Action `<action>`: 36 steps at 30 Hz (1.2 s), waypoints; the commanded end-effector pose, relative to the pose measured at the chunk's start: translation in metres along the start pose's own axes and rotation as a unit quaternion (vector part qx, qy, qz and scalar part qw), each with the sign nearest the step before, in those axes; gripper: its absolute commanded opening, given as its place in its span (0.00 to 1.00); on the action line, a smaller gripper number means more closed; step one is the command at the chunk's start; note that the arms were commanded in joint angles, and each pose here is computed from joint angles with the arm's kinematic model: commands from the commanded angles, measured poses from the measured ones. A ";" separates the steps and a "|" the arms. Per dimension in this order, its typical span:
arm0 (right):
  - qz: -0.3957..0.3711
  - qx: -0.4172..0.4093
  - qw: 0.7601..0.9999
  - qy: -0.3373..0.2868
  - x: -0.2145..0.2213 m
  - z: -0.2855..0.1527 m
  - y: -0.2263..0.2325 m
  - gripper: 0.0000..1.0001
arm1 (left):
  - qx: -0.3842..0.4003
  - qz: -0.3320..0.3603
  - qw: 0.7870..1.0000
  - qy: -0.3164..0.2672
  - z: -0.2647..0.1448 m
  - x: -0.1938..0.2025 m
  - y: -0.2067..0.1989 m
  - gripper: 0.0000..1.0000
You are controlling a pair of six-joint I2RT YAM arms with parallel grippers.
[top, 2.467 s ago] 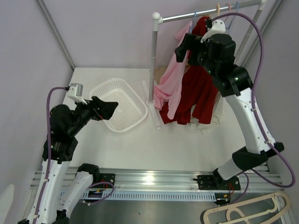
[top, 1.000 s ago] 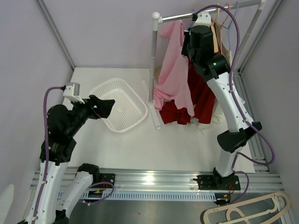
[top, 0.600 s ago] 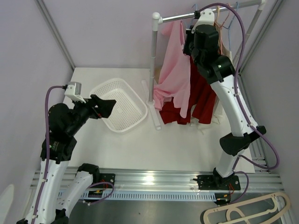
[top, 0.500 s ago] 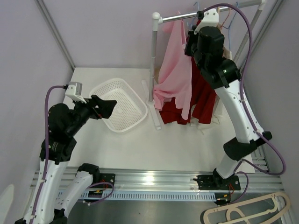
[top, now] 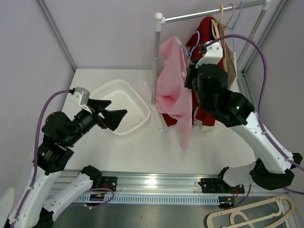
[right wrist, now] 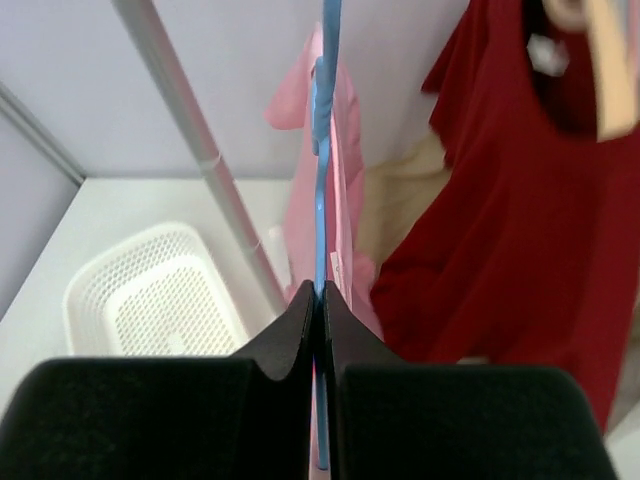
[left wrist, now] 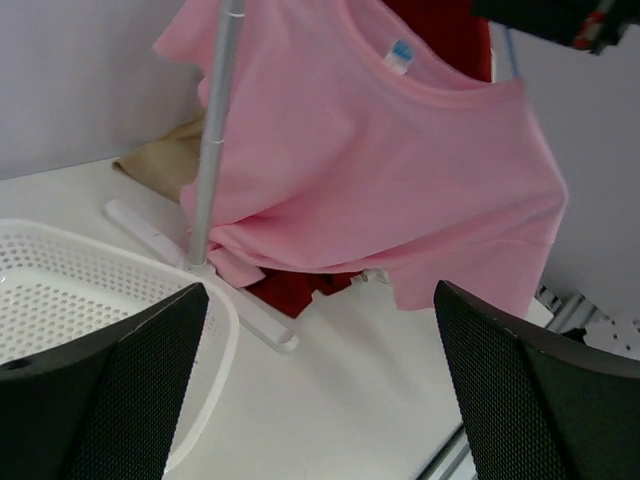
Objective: Remove the t-shirt from the hanger
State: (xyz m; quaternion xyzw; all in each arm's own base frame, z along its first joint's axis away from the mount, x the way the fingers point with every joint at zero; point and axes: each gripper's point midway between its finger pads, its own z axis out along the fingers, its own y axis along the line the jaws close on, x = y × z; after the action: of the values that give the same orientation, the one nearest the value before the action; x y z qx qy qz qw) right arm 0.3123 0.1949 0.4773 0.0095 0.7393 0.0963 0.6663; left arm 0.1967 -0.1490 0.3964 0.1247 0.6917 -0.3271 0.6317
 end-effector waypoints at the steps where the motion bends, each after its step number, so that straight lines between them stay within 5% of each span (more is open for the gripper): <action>1: 0.079 0.039 0.996 -0.009 0.003 -0.018 -0.006 0.00 | 0.042 0.049 0.998 -0.020 0.000 -0.011 -0.020 1.00; 12: 0.167 0.122 0.978 -0.022 0.023 -0.027 -0.002 0.00 | 0.127 0.139 0.981 0.054 0.004 0.027 -0.067 0.99; 17: 0.209 0.160 0.964 -0.037 0.026 -0.024 -0.007 0.00 | 0.076 0.200 0.973 0.090 0.025 0.053 -0.075 0.99; 22: 0.205 0.118 0.971 -0.027 0.025 -0.039 0.024 0.00 | 0.096 0.183 0.976 0.071 0.020 0.051 -0.091 1.00; 27: 0.204 0.107 0.970 -0.083 -0.010 -0.081 0.043 0.00 | 0.122 0.188 0.974 0.039 0.008 0.048 -0.102 1.00; 29: 0.142 0.141 0.976 -0.087 -0.012 -0.110 0.043 0.00 | 0.121 0.204 0.971 0.028 0.009 0.051 -0.106 0.99; 30: 0.216 0.136 0.964 -0.078 -0.026 -0.116 0.051 0.00 | 0.133 0.206 0.969 0.022 0.005 0.051 -0.113 0.99; 31: 0.149 0.131 0.978 -0.065 -0.024 -0.118 0.054 0.00 | 0.136 0.210 0.968 0.018 0.005 0.050 -0.115 1.00; 36: 0.130 0.146 0.978 -0.074 -0.027 -0.112 0.055 0.00 | 0.129 0.206 0.970 -0.002 0.004 0.042 -0.115 0.99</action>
State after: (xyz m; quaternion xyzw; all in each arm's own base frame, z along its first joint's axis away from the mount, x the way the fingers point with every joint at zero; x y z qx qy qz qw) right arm 0.1938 0.2837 0.5119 0.0919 0.6918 0.1512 0.7001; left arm 0.1167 -0.2520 0.3763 0.3681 0.6131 -0.2893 0.6363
